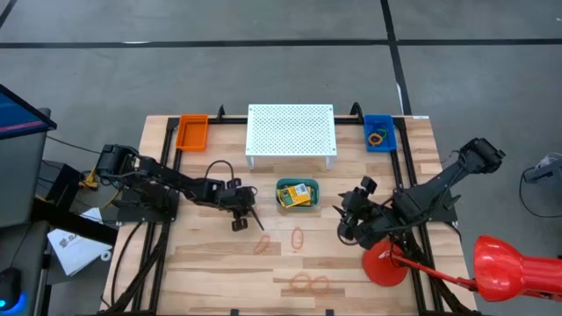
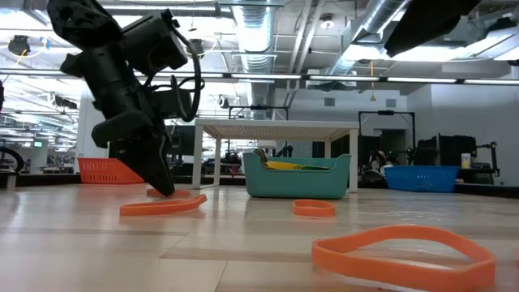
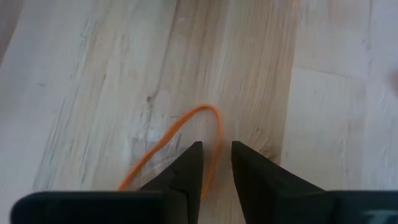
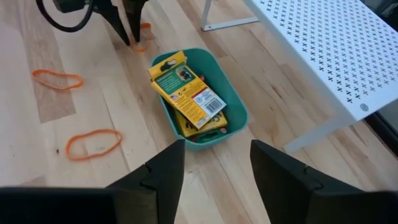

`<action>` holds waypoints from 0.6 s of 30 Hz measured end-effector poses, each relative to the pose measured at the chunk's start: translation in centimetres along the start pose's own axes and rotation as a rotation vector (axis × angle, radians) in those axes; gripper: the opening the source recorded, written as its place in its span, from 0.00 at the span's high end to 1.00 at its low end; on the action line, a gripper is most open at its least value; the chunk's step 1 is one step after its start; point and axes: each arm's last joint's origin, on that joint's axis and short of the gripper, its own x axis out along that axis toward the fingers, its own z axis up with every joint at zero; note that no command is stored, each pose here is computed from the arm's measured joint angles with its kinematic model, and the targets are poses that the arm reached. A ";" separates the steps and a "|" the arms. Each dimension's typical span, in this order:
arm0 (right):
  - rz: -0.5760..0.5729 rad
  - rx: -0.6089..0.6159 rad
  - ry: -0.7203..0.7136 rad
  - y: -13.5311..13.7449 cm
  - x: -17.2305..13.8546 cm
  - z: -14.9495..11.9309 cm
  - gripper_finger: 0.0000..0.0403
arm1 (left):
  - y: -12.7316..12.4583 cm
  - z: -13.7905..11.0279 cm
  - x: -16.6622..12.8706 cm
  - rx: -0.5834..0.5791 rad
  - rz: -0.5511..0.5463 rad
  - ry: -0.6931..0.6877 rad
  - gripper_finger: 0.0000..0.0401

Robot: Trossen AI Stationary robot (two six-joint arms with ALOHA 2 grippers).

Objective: Pick & Place Office Desk Supplies
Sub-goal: Put the orange rubber band into the orange bin

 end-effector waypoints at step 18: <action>0.042 -0.046 -0.051 1.2 -1.5 -1.4 0.57 | 0.7 1.7 -1.7 -0.095 -0.039 -0.304 1.00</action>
